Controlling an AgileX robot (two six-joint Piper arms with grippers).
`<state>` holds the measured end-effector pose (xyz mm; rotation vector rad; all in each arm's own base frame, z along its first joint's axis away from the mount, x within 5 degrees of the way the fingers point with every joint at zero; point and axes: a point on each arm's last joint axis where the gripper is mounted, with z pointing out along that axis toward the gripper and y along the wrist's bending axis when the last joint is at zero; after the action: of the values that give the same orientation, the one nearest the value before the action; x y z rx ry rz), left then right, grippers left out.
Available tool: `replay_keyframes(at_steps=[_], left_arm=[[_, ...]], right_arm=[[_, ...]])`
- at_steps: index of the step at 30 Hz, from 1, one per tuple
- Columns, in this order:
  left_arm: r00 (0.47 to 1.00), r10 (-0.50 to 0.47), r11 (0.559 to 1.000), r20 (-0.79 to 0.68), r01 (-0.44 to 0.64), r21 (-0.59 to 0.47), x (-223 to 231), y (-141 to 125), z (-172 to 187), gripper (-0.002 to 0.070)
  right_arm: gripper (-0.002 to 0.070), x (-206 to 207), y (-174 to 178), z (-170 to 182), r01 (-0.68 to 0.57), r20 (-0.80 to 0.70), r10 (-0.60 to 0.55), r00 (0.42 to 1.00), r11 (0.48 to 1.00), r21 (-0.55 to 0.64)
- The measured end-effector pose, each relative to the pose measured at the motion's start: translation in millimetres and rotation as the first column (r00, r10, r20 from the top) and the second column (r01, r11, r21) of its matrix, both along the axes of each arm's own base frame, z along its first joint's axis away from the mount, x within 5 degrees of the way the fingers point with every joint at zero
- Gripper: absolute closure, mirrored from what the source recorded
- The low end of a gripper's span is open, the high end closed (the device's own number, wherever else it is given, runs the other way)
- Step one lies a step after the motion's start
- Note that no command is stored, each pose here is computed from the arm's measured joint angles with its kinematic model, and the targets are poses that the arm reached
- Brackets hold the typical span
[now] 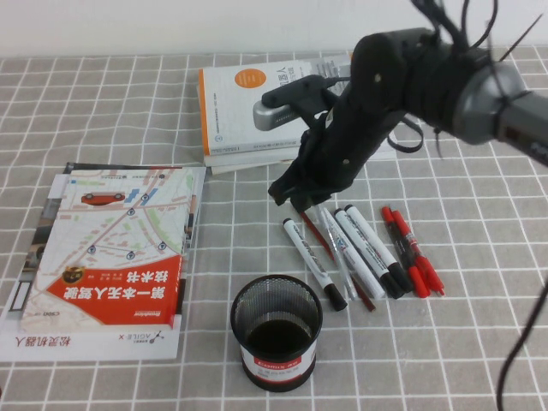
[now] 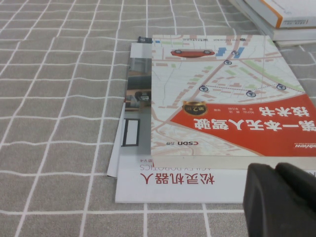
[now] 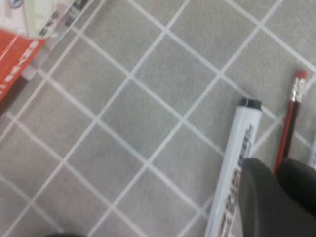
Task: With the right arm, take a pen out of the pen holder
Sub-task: 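Take a marker out of the pen holder and lay it on the table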
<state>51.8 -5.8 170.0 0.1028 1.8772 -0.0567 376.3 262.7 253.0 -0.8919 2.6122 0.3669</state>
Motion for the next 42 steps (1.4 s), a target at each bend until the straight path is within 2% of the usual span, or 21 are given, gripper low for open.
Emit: replay_keyframes(at_steps=[7,14,24,35,38,42], left_arm=[[1.000,0.000,1.000,0.000,0.000,0.000,0.0,0.0,0.0,0.0678],[1.000,0.000,1.000,0.000,0.000,0.000,0.0,0.0,0.0,0.0678],[1.000,0.000,1.000,0.000,0.000,0.000,0.0,0.0,0.0,0.0678],[1.000,0.000,1.000,0.000,0.000,0.000,0.0,0.0,0.0,0.0678],[1.000,0.000,1.000,0.000,0.000,0.000,0.0,0.0,0.0,0.0678],[1.000,0.000,1.000,0.000,0.000,0.000,0.0,0.0,0.0,0.0678]], right_arm=[[0.0661,15.6,9.6,-22.4,-0.031,-0.007,0.030,1.000,0.999,-0.014],[0.0661,25.8,4.1,-34.1,-0.023,-0.016,0.022,1.000,1.000,-0.021],[0.0661,26.7,10.6,-32.3,-0.035,-0.002,0.035,0.999,0.998,0.052],[0.0657,28.5,11.2,-31.5,-0.039,0.022,0.037,0.999,0.998,0.058],[0.0624,28.7,11.1,-31.5,-0.038,0.024,0.037,0.999,0.998,0.057],[0.0527,28.7,11.1,-31.5,-0.038,0.024,0.037,0.999,0.998,0.057]])
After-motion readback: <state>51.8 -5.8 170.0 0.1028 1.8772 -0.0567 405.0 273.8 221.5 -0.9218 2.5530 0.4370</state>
